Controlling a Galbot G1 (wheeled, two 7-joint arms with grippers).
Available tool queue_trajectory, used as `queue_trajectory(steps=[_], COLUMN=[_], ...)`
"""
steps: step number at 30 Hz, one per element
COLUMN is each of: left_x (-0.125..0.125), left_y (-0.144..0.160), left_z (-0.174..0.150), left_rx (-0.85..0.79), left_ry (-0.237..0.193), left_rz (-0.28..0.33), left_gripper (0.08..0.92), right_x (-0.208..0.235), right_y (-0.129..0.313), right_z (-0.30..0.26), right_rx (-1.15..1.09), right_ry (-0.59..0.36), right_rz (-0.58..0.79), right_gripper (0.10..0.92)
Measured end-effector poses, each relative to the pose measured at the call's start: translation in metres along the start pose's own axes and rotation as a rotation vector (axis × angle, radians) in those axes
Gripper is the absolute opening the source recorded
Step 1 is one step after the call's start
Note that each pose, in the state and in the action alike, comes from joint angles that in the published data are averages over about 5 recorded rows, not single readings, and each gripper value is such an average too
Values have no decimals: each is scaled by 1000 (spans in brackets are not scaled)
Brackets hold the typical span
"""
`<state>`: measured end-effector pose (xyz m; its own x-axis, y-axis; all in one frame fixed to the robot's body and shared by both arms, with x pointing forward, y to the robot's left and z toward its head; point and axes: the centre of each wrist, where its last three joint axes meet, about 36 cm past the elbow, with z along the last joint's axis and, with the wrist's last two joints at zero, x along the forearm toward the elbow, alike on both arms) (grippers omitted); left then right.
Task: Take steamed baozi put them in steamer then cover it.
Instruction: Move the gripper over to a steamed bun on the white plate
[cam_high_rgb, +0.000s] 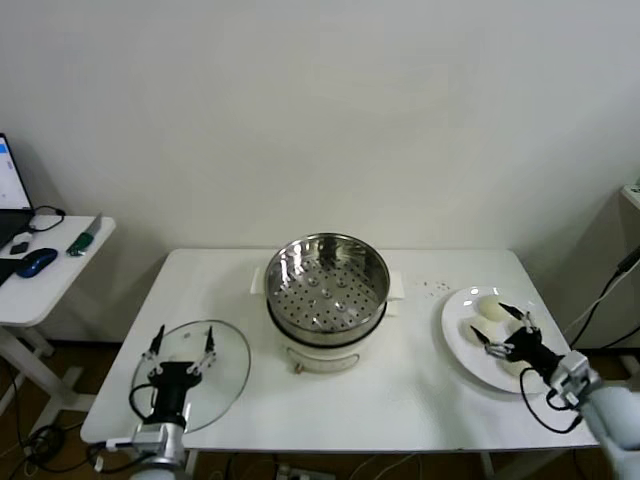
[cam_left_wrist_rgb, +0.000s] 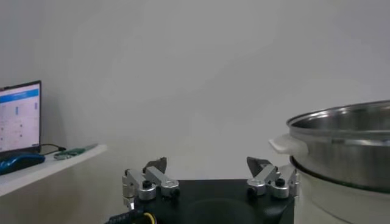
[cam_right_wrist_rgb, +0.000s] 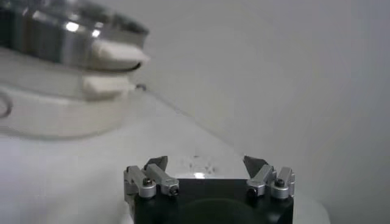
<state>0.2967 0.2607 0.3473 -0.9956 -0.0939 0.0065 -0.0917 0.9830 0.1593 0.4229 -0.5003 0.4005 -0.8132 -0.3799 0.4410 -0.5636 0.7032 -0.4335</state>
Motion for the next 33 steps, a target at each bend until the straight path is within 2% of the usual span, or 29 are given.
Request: queue_trajectory(steps=[8, 17, 25, 33], left_x=[-3, -7, -9, -9], left_y=[1, 5, 11, 17], left_z=[0, -7, -9, -7], left_rx=[17, 15, 5, -11], left_ry=[13, 22, 36, 66], left_rz=[1, 2, -1, -6], left_gripper=[823, 823, 823, 823], right_x=[-5, -43, -92, -135], right_y=[-92, -162, -190, -194], right_z=[-32, -70, -94, -100], right_rx=[309, 568, 657, 698], right_ry=[162, 358, 502, 589], right_rz=[-210, -403, -518, -578], right_gripper=[823, 823, 823, 823])
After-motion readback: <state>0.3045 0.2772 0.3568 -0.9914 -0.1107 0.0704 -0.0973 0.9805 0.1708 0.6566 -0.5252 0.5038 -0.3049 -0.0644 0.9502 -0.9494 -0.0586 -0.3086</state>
